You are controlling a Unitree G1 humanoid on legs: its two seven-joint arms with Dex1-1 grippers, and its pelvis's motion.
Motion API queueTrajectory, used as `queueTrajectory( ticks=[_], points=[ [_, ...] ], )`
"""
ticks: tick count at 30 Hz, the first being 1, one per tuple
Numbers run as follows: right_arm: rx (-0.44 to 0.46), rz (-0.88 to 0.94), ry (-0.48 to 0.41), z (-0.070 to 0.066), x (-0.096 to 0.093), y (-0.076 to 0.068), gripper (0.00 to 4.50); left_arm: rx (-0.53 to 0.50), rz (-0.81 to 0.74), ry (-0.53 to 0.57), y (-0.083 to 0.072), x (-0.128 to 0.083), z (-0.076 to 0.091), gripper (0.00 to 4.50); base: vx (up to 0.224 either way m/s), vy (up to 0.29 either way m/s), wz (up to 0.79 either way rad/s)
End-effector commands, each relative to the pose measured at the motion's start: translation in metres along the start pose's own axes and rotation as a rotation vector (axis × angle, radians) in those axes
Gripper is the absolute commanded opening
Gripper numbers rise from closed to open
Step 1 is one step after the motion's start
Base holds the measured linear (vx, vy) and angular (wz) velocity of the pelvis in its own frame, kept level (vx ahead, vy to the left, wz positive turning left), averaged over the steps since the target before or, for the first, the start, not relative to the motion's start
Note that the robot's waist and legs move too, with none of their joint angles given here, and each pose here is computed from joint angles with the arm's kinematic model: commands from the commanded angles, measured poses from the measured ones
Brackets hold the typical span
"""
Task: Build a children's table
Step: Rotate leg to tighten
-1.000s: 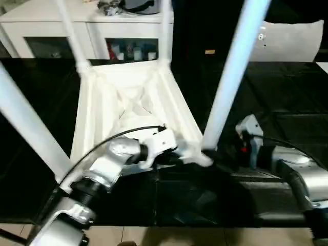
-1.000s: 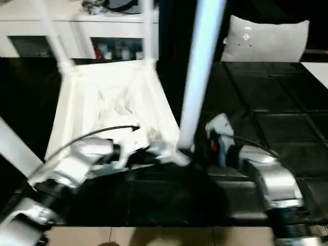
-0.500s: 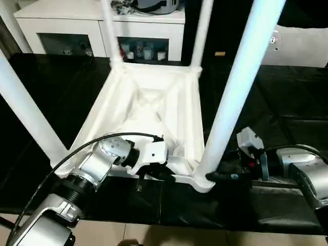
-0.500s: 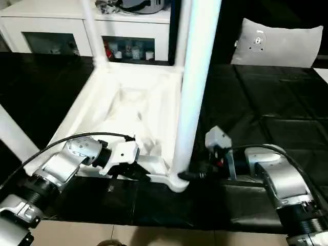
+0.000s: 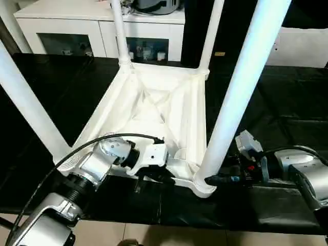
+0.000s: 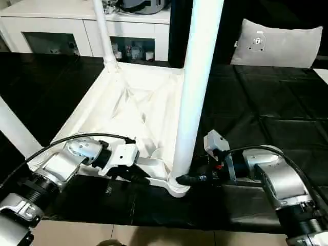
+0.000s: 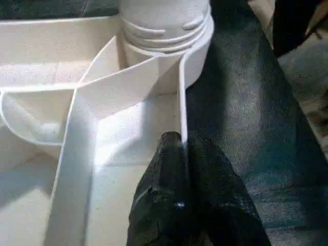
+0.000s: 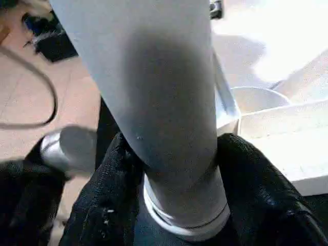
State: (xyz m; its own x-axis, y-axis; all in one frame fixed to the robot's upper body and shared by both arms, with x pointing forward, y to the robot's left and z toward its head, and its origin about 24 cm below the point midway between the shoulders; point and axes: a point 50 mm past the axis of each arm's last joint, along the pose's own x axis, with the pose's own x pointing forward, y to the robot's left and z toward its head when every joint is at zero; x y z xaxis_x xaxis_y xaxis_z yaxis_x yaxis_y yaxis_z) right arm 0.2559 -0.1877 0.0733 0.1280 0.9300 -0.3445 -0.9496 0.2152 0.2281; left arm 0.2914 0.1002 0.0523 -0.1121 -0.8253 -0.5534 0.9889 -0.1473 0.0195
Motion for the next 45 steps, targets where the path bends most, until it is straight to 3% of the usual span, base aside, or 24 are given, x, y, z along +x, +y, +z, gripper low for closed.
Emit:
queueTrajectory(
  ticks=[1, 3, 8, 13, 14, 17, 20, 29, 32, 34, 39, 45],
  points=[
    [0.025, -0.046, -0.094, 0.011, 0.016, 0.001, 1.96, 0.008, 0.058, -0.068, 0.007, 0.009, 0.021, 0.0, 0.0, 0.0, 0.0],
    [0.063, -0.252, -0.109, 0.012, 0.03, -0.011, 1.96, -0.049, 0.144, -0.087, 0.012, 0.015, 0.025, 0.0, 0.0, 0.0, 0.0],
    [0.168, -0.533, -0.141, 0.012, 0.04, -0.032, 1.94, -0.129, 0.286, -0.122, 0.021, 0.027, 0.034, 0.0, 0.0, 0.0, 0.0],
    [0.21, -0.766, -0.142, 0.012, 0.05, -0.043, 1.94, -0.212, 0.433, -0.182, 0.029, 0.042, 0.046, 0.0, 0.0, 0.0, 0.0],
    [0.214, -0.791, -0.156, 0.012, 0.052, -0.044, 2.28, -0.222, 0.466, -0.179, 0.031, 0.044, 0.047, 0.0, 0.0, 0.0, 0.0],
    [0.207, -0.827, -0.247, 0.018, 0.055, -0.044, 2.63, -0.244, 0.503, -0.185, 0.031, 0.048, 0.05, 0.0, 0.0, 0.0, 0.0],
    [0.205, -0.788, -0.277, 0.023, 0.053, -0.041, 2.89, -0.241, 0.477, -0.198, 0.028, 0.049, 0.051, 0.0, 0.0, 0.0, 0.0],
    [0.118, -0.636, -0.196, 0.016, 0.029, -0.036, 3.58, -0.166, 0.392, -0.184, 0.023, 0.037, 0.043, 0.0, 0.0, 0.0, 0.0],
    [0.053, -0.572, -0.15, 0.014, 0.017, -0.035, 3.86, -0.12, 0.321, -0.173, 0.019, 0.03, 0.039, 0.0, 0.0, 0.0, 0.0],
    [-0.024, -0.477, -0.088, 0.013, 0.004, -0.031, 3.99, -0.037, 0.218, -0.142, 0.013, 0.021, 0.033, 0.0, 0.0, 0.0, 0.0],
    [-0.045, -0.296, -0.064, 0.015, -0.007, -0.022, 3.99, 0.021, 0.127, -0.065, 0.009, 0.009, 0.024, 0.0, 0.0, 0.0, 0.0],
    [-0.078, -0.124, 0.013, 0.008, -0.008, -0.011, 3.61, 0.073, 0.034, -0.014, 0.005, 0.003, 0.018, 0.0, 0.0, 0.0, 0.0]
  ],
)
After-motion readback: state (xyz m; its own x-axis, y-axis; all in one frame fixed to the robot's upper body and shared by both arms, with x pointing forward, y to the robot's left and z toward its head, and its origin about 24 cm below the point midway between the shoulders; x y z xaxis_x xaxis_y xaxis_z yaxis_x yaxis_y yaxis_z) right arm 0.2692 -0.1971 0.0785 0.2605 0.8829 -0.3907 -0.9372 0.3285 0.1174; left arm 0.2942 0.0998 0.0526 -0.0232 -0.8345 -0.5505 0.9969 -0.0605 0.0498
